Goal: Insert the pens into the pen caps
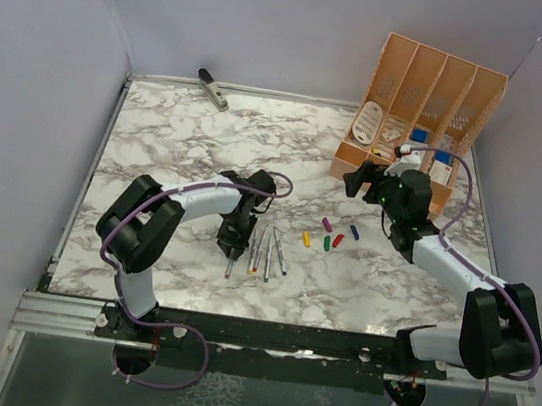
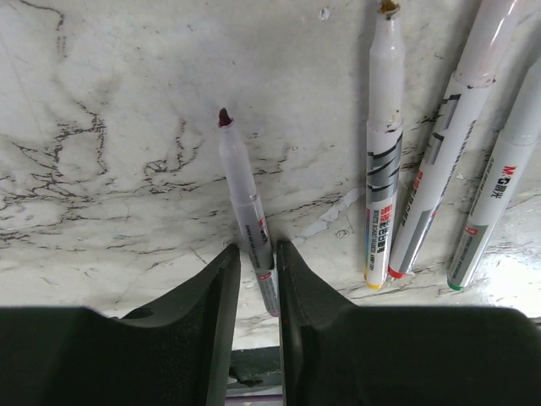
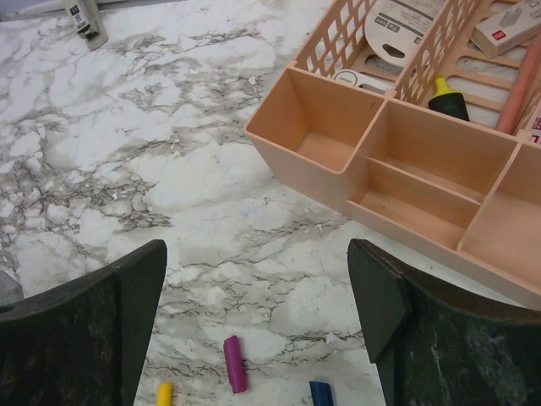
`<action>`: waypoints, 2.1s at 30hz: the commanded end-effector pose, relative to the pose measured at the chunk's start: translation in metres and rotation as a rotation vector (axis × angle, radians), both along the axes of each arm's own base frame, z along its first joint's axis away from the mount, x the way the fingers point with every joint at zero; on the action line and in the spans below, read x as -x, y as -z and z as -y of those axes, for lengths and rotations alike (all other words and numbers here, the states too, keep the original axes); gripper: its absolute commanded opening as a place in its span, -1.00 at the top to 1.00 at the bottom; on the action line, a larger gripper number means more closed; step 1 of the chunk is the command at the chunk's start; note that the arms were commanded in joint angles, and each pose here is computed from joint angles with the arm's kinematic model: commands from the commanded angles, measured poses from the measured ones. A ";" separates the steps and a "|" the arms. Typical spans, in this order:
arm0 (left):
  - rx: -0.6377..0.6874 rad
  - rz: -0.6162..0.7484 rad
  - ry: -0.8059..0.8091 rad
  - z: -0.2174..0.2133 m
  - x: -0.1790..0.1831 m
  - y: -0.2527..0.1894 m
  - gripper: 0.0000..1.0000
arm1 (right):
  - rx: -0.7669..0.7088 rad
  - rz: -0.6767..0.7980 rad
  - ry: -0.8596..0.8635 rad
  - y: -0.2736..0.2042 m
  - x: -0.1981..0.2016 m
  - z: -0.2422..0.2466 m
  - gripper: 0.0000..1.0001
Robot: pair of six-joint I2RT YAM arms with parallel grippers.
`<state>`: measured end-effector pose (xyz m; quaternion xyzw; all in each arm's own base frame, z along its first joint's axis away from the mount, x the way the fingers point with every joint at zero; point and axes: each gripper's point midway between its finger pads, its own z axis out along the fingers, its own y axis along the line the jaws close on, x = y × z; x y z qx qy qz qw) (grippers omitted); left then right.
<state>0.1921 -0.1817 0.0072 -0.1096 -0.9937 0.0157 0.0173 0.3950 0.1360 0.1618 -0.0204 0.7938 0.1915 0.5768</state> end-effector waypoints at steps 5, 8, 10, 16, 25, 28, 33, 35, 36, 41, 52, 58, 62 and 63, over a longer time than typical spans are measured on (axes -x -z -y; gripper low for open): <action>-0.142 -0.098 -0.010 -0.039 0.026 0.060 0.78 | 0.013 0.017 0.010 -0.009 -0.004 0.001 -0.75; -0.131 -0.107 -0.019 -0.040 0.029 0.065 0.84 | 0.013 0.020 0.011 -0.011 -0.004 0.001 -0.75; -0.122 -0.117 -0.019 -0.039 0.031 0.069 0.91 | 0.013 0.025 0.014 -0.012 -0.003 0.002 -0.75; -0.072 -0.148 -0.004 -0.034 0.038 0.077 1.00 | 0.014 0.031 0.021 -0.014 -0.002 0.004 -0.75; -0.049 -0.131 0.017 -0.031 0.034 0.079 1.00 | 0.017 0.018 0.028 -0.009 -0.004 0.004 -0.75; -0.056 -0.088 0.028 -0.032 0.025 0.073 1.00 | 0.024 0.000 0.033 -0.002 -0.006 0.005 -0.75; -0.053 0.009 0.041 -0.028 0.003 0.059 1.00 | 0.062 -0.091 0.012 0.025 -0.011 0.001 -0.75; -0.049 0.042 0.041 -0.026 -0.004 0.054 1.00 | 0.076 -0.130 -0.007 0.035 -0.011 -0.002 -0.75; -0.046 0.059 0.042 -0.025 -0.008 0.050 1.00 | 0.079 -0.144 -0.017 0.039 -0.012 -0.003 -0.75; -0.030 0.147 0.042 -0.022 -0.024 0.032 1.00 | 0.078 -0.178 -0.054 0.047 -0.010 -0.009 -0.75; 0.028 0.382 0.004 -0.021 -0.051 -0.022 1.00 | 0.086 -0.174 -0.170 0.043 0.002 -0.028 -0.68; 0.087 0.531 -0.010 -0.019 -0.065 -0.056 1.00 | 0.163 -0.184 -0.223 0.050 0.014 -0.046 -0.60; 0.186 0.668 0.003 -0.008 -0.079 -0.082 1.00 | 0.212 -0.219 -0.256 0.062 0.025 -0.056 -0.35; 0.215 0.703 0.011 -0.005 -0.082 -0.089 1.00 | 0.216 -0.228 -0.260 0.065 0.028 -0.057 -0.31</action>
